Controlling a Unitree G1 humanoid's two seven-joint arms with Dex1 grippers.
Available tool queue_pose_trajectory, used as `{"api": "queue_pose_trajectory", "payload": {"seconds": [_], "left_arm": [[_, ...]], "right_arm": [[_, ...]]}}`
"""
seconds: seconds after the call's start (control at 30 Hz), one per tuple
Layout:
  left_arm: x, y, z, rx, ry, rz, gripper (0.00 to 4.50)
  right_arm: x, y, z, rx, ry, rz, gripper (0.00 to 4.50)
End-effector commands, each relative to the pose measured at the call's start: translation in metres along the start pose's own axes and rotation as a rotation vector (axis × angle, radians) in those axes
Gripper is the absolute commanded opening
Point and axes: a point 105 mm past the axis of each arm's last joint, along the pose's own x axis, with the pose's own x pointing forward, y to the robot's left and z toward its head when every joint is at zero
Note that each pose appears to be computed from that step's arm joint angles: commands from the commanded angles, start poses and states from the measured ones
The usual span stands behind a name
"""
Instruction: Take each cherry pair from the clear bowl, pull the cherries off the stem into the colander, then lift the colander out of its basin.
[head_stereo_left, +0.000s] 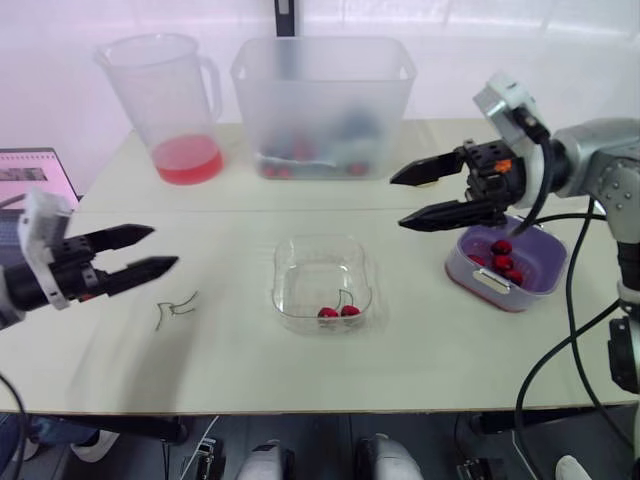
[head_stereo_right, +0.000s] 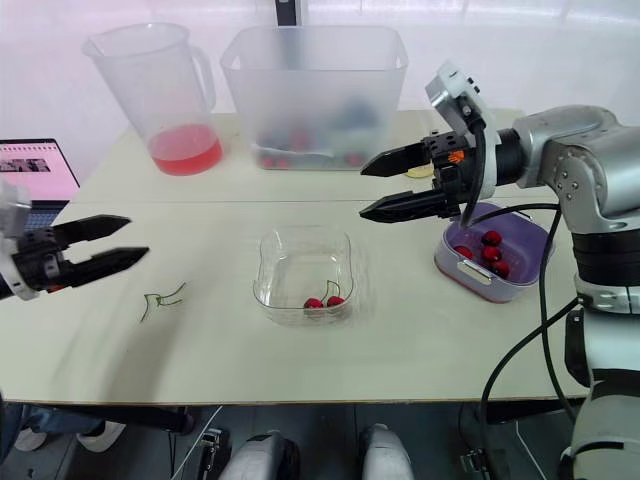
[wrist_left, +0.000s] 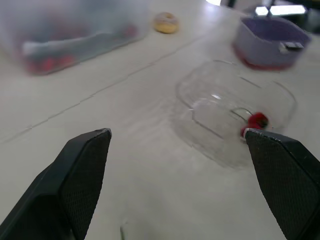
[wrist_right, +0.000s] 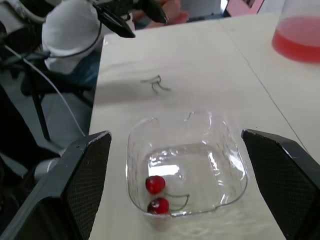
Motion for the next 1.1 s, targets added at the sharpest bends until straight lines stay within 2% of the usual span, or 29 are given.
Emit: {"api": "queue_pose_trajectory", "payload": {"seconds": [0.03,0.13,0.27,0.5,0.63,0.9,1.1], "left_arm": [[0.009,-0.032,0.014,0.059,0.007,-0.152,4.48],[0.013,-0.045,0.011,0.071,0.019,-0.188,4.48],[0.018,-0.049,0.01,0.056,-0.019,-0.18,4.48],[0.022,-0.05,-0.004,0.023,-0.008,-0.177,4.48],[0.025,-0.051,-0.009,0.028,-0.004,-0.171,4.48],[0.024,-0.054,-0.01,0.027,-0.007,-0.177,4.48],[0.024,-0.054,-0.013,0.032,0.006,-0.17,4.48]], "right_arm": [[0.002,0.005,0.01,-0.074,0.04,0.009,4.5],[0.014,-0.001,0.008,-0.149,0.108,-0.046,4.5],[0.031,-0.021,-0.01,-0.163,0.32,-0.16,4.5],[0.08,-0.009,-0.012,-0.161,0.446,0.043,4.5],[0.116,-0.01,-0.041,-0.108,0.575,0.093,4.5],[0.137,-0.005,-0.068,-0.072,0.7,0.128,4.5],[0.147,0.0,-0.09,-0.175,0.815,0.185,4.5]]}}
